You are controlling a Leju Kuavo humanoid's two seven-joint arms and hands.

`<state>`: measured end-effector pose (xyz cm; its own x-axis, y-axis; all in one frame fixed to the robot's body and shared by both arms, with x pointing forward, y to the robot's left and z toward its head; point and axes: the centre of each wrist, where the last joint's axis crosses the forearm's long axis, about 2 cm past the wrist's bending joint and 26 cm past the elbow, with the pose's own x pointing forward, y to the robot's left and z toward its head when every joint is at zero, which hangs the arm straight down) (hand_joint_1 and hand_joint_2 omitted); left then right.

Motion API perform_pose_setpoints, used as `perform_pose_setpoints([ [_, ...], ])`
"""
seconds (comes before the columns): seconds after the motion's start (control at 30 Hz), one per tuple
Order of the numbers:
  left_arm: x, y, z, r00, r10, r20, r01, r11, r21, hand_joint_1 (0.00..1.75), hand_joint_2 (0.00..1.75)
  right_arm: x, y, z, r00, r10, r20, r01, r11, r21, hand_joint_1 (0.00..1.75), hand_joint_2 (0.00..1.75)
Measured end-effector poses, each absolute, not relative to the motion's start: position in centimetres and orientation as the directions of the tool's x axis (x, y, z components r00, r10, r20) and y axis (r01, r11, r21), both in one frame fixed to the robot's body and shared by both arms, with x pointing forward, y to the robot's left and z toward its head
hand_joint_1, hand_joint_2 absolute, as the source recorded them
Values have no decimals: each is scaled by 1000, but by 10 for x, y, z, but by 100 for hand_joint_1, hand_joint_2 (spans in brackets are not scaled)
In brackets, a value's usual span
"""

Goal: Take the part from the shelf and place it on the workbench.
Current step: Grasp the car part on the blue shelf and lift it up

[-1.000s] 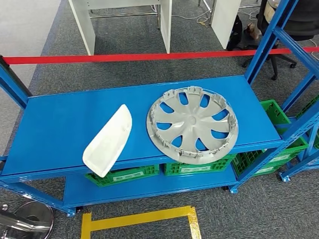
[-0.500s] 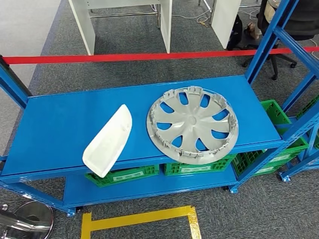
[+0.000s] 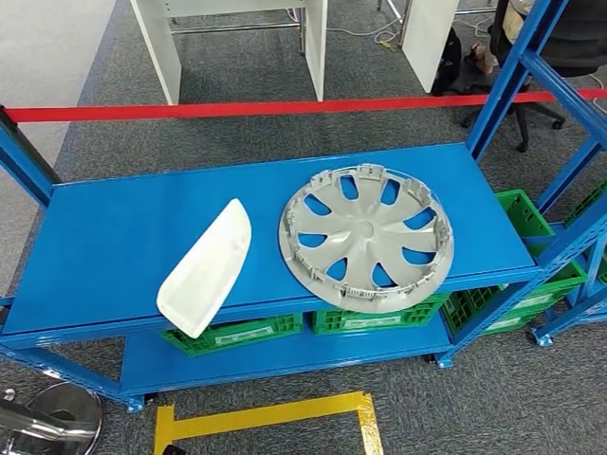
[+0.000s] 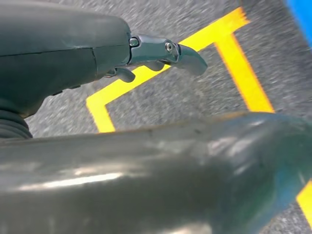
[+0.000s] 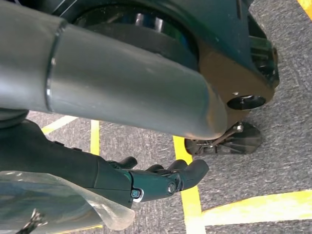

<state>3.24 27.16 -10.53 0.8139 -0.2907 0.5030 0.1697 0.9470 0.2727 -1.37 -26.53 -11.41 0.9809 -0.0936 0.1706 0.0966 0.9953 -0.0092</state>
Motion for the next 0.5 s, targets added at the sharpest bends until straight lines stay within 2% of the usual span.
perform_pose_setpoints([
  [0.5,97,271,-59,531,-425,733,237,905,353,0,0,-11,-271,-114,988,-82,132,89,995,-46,0,0],
])
